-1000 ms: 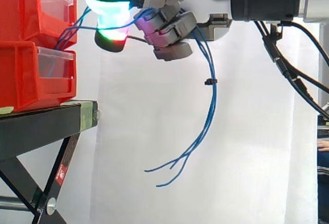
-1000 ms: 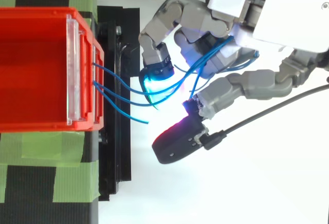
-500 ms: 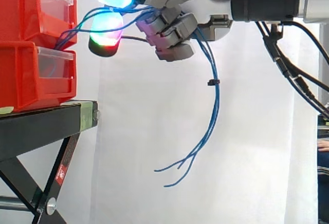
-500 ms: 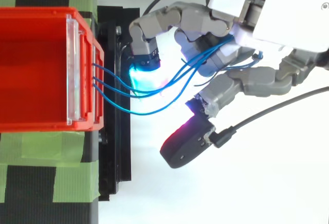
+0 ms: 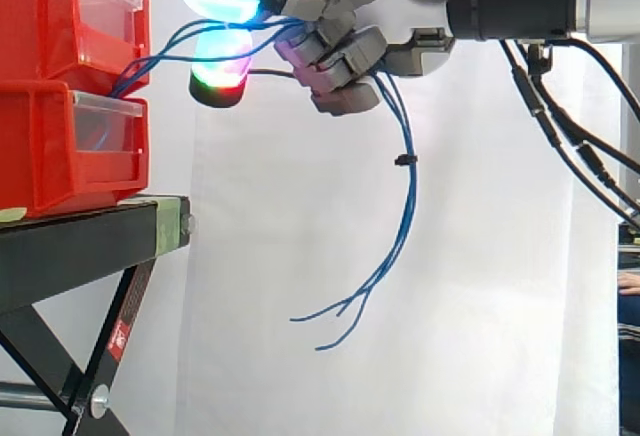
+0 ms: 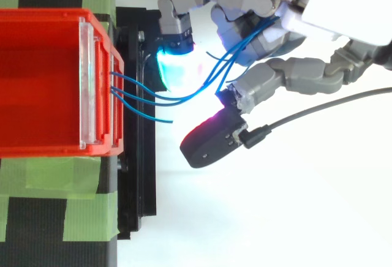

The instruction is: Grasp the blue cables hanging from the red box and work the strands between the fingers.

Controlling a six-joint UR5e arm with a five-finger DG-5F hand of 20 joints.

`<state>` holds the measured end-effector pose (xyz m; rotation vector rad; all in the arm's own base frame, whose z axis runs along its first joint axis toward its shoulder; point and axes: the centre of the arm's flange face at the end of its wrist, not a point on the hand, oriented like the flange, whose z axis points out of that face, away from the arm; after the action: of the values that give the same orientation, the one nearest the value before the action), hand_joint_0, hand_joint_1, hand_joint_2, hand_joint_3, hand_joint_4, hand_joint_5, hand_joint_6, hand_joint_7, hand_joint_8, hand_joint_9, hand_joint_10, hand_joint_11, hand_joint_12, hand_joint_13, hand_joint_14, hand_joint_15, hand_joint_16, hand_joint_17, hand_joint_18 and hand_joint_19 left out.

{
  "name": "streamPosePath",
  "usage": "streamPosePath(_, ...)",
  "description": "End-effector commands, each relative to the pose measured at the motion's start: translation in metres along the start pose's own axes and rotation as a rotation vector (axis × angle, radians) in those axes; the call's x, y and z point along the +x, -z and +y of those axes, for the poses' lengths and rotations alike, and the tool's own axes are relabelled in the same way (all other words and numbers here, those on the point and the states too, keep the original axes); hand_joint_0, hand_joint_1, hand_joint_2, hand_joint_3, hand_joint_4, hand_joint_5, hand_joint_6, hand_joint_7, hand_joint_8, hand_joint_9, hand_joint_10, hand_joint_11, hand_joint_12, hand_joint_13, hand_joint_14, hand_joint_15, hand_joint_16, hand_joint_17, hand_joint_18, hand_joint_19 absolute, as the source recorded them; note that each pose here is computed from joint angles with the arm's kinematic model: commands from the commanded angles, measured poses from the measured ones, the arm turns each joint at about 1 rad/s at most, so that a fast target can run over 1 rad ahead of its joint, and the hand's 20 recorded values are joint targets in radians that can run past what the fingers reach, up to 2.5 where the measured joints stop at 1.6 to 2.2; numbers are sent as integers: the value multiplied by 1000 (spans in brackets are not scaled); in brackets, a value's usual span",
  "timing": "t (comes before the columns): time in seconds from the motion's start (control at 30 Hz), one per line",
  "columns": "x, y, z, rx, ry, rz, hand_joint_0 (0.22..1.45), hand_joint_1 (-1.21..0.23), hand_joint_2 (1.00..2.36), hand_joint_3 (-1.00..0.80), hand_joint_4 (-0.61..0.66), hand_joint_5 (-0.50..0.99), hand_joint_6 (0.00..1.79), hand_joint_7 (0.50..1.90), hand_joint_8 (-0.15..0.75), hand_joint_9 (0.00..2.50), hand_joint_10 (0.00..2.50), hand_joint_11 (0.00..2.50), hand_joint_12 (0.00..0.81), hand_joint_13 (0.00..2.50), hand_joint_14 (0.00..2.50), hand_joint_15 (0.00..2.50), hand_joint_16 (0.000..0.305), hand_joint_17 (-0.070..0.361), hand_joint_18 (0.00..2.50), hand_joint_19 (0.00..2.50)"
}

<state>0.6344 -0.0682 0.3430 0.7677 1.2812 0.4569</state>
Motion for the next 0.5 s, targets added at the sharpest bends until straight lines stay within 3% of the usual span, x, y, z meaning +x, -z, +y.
streamPosePath(0.0, 0, -1, 1, -4, 16, -9, 831, -669, 1005, -872, 207, 42, 688, 1249, 350, 908, 2500, 1993, 431, 1023, 2500, 1295, 63, 142, 1391, 1652)
streamPosePath(0.27, 0, -1, 3, -9, 18, -14, 965, -690, 1013, -433, 207, 61, 721, 1245, 350, 908, 2500, 1993, 431, 1023, 2500, 1295, 63, 142, 1391, 1652)
streamPosePath(0.3, 0, -1, 3, -9, 18, -14, 989, -711, 1013, -425, 210, 124, 551, 1346, 350, 908, 2500, 1993, 431, 1023, 2500, 1295, 63, 142, 1391, 1652)
streamPosePath(0.37, 0, -1, 2, -8, 18, -15, 1043, -703, 1012, -443, 207, 129, 544, 1347, 350, 908, 2500, 1993, 431, 1023, 2500, 1295, 63, 142, 1391, 1652)
streamPosePath(0.43, 0, -1, 2, -8, 18, -15, 1210, -634, 1011, -222, 204, 246, 465, 1356, 350, 908, 2500, 1993, 431, 1023, 2500, 1295, 63, 142, 1391, 1652)
streamPosePath(0.47, 1, -1, 3, -8, 19, -13, 1216, -637, 1013, -208, 211, 271, 377, 1420, 350, 908, 2500, 1993, 431, 1023, 2500, 1295, 63, 142, 1391, 1652)
